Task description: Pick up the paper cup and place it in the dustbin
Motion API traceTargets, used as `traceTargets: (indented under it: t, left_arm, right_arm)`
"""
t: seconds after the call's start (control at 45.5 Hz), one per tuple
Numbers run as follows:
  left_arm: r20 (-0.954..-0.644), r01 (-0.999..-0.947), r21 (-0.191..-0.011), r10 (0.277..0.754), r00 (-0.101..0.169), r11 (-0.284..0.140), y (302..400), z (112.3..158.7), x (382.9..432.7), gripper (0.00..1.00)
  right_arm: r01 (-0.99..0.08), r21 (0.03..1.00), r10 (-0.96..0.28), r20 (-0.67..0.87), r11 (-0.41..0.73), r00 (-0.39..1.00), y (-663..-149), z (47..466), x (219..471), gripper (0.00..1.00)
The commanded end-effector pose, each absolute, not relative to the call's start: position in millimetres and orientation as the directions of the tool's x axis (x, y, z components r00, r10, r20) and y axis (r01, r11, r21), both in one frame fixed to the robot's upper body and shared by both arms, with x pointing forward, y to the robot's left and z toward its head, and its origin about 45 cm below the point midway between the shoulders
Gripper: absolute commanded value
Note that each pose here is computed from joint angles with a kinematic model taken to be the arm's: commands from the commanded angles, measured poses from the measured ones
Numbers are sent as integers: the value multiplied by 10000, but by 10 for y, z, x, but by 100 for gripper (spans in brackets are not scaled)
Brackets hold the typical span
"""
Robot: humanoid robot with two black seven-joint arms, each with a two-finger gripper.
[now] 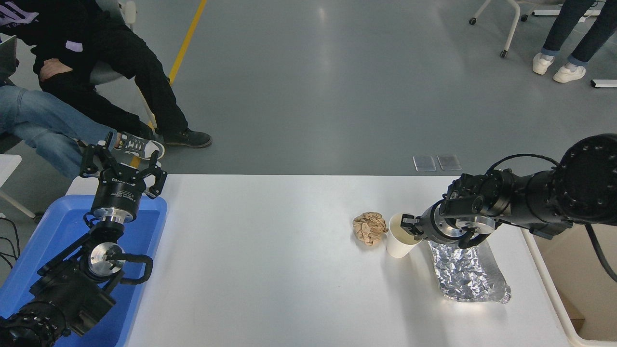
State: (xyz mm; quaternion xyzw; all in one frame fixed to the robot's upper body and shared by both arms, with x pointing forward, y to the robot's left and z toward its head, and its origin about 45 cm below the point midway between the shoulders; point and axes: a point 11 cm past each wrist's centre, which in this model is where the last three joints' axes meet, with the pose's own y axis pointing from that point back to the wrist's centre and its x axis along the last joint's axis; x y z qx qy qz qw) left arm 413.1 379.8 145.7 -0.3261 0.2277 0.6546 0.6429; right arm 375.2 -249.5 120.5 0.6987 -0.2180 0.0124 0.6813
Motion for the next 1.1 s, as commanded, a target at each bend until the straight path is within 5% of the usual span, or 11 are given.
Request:
traceTargets:
  t: [0.0, 0.44, 0.813, 1.077]
  left_arm:
    - [-7197, -9902, -1210, 6932, 391, -698, 3798, 1457, 4131, 99]
    - [-7197, -9902, -1210, 6932, 391, -698, 3798, 1457, 4131, 99]
    - [-7200, -9901, -1220, 6928, 405, -689, 3797, 1458, 4131, 99]
    - [-7200, -9901, -1220, 6928, 405, -688, 3797, 1458, 4131, 99]
  right_arm:
    - [-3133, 9494, -3007, 3045, 197, 9038, -2510, 1208, 3739, 0]
    - [-2695, 9626, -3154, 2643, 277, 9114, -2673, 1689, 3616, 0]
    - [-911, 9900, -2423, 626, -1081, 9682, -2522, 2917, 3542, 0]
    - [-1613, 9713, -2020, 1250, -1748, 9714, -2350, 3911, 3569, 0]
